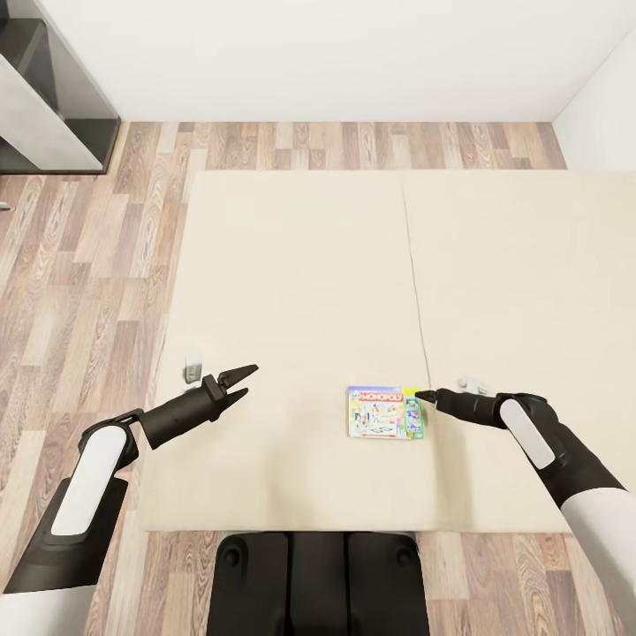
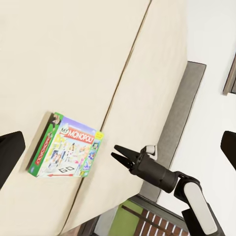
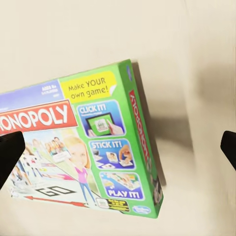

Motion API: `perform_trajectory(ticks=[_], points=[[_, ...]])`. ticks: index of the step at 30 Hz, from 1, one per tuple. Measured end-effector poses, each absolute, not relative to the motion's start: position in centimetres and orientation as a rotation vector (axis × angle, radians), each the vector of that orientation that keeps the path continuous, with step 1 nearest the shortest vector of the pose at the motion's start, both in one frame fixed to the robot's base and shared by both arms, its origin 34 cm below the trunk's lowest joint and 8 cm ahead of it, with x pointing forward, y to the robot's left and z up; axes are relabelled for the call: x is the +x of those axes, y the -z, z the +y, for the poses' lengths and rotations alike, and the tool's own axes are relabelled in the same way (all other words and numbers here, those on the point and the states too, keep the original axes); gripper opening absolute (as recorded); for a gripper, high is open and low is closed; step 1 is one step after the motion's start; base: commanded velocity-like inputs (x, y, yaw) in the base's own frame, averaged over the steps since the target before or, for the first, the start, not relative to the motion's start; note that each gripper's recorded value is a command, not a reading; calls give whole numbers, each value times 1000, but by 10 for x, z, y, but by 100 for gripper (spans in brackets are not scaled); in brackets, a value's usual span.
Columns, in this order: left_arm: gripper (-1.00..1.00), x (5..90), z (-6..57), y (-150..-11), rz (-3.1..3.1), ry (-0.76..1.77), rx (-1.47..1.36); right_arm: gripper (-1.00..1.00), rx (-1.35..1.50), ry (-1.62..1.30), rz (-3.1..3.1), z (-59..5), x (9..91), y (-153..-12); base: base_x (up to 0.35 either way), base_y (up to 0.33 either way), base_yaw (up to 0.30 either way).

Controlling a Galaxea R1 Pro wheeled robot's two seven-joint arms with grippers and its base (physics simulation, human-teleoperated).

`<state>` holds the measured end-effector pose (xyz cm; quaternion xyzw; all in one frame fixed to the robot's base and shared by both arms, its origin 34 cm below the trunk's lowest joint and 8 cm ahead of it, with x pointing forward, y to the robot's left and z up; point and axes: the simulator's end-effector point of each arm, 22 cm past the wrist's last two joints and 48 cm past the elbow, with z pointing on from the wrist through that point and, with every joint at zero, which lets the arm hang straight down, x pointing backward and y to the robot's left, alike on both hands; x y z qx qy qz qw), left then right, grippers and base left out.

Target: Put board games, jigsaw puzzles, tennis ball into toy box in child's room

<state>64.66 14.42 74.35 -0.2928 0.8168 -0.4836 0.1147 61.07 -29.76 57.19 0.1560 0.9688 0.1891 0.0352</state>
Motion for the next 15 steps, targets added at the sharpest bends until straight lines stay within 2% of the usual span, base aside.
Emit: perform_trajectory(ticks=[15], points=[[100, 642, 144, -733, 2406, 1418, -877, 100, 487, -584, 3000, -295, 600, -561, 0, 0, 0]])
